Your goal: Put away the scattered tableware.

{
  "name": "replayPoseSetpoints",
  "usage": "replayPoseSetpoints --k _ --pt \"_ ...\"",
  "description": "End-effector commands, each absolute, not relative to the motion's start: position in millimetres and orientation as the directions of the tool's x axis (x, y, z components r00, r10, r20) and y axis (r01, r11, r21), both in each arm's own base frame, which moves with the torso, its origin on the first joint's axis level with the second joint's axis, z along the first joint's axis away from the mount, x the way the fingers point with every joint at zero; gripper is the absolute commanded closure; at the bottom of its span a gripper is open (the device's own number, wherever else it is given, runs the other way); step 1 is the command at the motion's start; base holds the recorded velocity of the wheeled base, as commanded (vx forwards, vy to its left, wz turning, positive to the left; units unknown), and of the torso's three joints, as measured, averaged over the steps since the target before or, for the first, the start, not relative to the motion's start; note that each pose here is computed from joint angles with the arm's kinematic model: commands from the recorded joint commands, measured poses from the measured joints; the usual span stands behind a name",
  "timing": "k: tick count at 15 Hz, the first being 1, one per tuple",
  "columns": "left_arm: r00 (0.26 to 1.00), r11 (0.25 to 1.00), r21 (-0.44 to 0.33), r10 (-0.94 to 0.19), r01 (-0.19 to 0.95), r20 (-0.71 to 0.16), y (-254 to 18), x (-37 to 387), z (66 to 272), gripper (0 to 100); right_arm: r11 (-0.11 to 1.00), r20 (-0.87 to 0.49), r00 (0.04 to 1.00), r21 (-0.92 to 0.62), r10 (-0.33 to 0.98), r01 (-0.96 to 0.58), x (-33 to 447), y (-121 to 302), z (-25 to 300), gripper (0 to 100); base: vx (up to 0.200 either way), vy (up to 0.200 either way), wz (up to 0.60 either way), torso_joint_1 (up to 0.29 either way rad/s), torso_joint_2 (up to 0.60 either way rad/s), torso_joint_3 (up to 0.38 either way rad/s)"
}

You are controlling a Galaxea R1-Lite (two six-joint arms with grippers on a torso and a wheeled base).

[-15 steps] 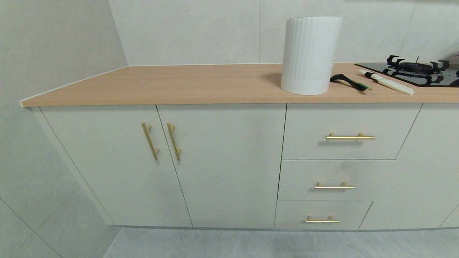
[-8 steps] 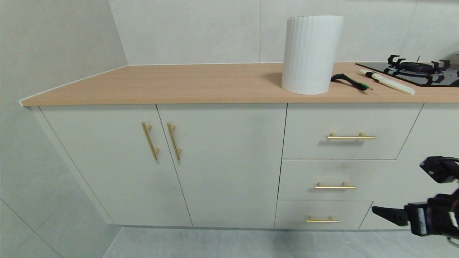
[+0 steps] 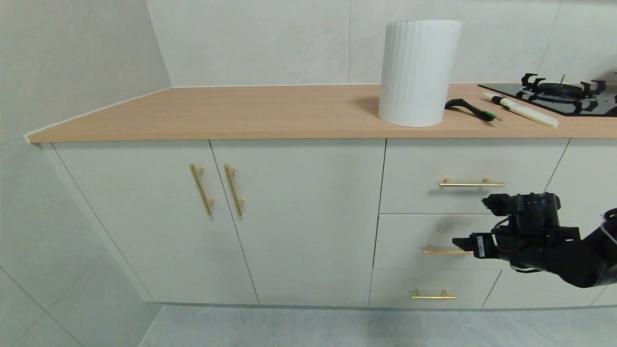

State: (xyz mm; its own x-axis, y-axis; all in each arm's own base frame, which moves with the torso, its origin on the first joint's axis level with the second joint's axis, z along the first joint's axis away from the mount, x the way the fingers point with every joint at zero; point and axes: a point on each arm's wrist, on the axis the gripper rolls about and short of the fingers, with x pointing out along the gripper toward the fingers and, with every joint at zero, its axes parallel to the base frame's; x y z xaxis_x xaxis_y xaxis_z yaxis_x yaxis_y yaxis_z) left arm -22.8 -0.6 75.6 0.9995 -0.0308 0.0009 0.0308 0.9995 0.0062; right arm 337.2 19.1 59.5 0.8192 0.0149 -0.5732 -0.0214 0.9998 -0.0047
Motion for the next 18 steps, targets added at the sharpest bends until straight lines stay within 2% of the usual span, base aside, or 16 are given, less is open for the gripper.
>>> replayPoseSetpoints --k 1,7,18 --pt "1.0 1.0 0.006 -0.031 0.031 0.0 -1 -23 76 0 1.0 -0.612 0.79 -0.009 -0.007 0.002 357 11 25 0 0.0 0.0 0.0 0.0 0.0 0.0" --pt "1.0 1.0 0.006 -0.031 0.031 0.0 -1 -23 76 0 0.999 -0.574 0.818 -0.034 -0.031 0.014 378 15 -26 0 0.0 0.0 0.0 0.0 0.0 0.0" --pt "1.0 1.0 0.006 -0.031 0.031 0.0 -1 -23 76 0 0.997 -0.58 0.811 -0.064 -0.074 0.045 390 15 -48 0 0.0 0.0 0.0 0.0 0.0 0.0"
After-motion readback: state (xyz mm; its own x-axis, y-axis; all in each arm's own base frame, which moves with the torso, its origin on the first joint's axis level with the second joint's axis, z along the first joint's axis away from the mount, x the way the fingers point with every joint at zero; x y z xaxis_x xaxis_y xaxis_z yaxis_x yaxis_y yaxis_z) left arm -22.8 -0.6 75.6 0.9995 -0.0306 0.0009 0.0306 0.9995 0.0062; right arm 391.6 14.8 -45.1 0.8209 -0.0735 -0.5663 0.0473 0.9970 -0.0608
